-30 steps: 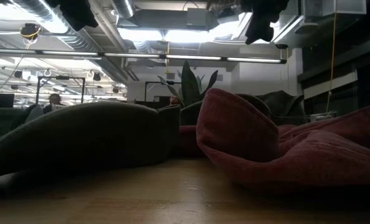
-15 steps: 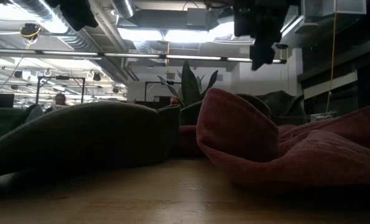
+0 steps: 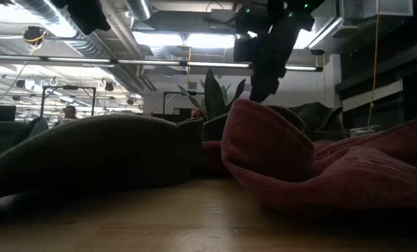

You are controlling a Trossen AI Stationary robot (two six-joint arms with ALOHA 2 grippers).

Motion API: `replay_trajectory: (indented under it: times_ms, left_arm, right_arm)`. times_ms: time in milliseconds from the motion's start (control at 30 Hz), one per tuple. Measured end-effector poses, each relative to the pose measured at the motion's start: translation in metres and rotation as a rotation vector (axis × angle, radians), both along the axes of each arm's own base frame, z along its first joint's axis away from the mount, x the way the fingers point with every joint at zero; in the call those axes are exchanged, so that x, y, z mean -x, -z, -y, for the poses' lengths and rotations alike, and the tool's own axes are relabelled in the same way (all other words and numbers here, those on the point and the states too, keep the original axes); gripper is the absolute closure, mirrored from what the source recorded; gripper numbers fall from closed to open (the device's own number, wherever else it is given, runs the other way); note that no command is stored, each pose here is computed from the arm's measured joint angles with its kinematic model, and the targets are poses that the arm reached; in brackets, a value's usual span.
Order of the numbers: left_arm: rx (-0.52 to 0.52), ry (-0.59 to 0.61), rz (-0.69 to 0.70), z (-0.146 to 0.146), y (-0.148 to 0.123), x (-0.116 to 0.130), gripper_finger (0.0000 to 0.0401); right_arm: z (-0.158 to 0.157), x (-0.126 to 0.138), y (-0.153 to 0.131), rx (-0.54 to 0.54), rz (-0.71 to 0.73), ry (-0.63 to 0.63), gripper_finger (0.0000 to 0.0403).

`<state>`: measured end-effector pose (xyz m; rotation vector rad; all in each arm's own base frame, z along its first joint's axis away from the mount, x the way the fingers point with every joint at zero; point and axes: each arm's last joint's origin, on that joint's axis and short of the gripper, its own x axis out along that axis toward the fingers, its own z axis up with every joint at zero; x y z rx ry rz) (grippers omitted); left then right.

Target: Pick & Place hat

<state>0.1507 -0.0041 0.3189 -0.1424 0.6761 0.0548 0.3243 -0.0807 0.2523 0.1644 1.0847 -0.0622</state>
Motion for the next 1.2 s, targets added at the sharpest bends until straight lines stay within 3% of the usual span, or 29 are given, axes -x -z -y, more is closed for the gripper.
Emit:
replay_trajectory:
  times_ms: [267, 500, 733, 1200]
  left_arm:
    - [0.0, 0.0, -0.001, 0.0, 0.0, 0.0, 0.0285]
    - [-0.003, 0.01, 0.0, 0.0, 0.0, 0.0, 0.0285]
    - [-0.068, 0.023, 0.058, -0.001, -0.005, -0.003, 0.0283]
    - [-0.08, 0.035, 0.095, 0.0, -0.007, -0.006, 0.0281]
  right_arm:
    - [0.003, -0.006, 0.014, 0.031, -0.054, 0.024, 0.0249]
    - [-0.012, -0.001, 0.005, 0.011, -0.054, -0.032, 0.0249]
    - [-0.014, 0.005, 0.005, 0.043, -0.113, -0.003, 0.0249]
    - [-0.014, 0.006, 0.005, 0.046, -0.124, -0.02, 0.0249]
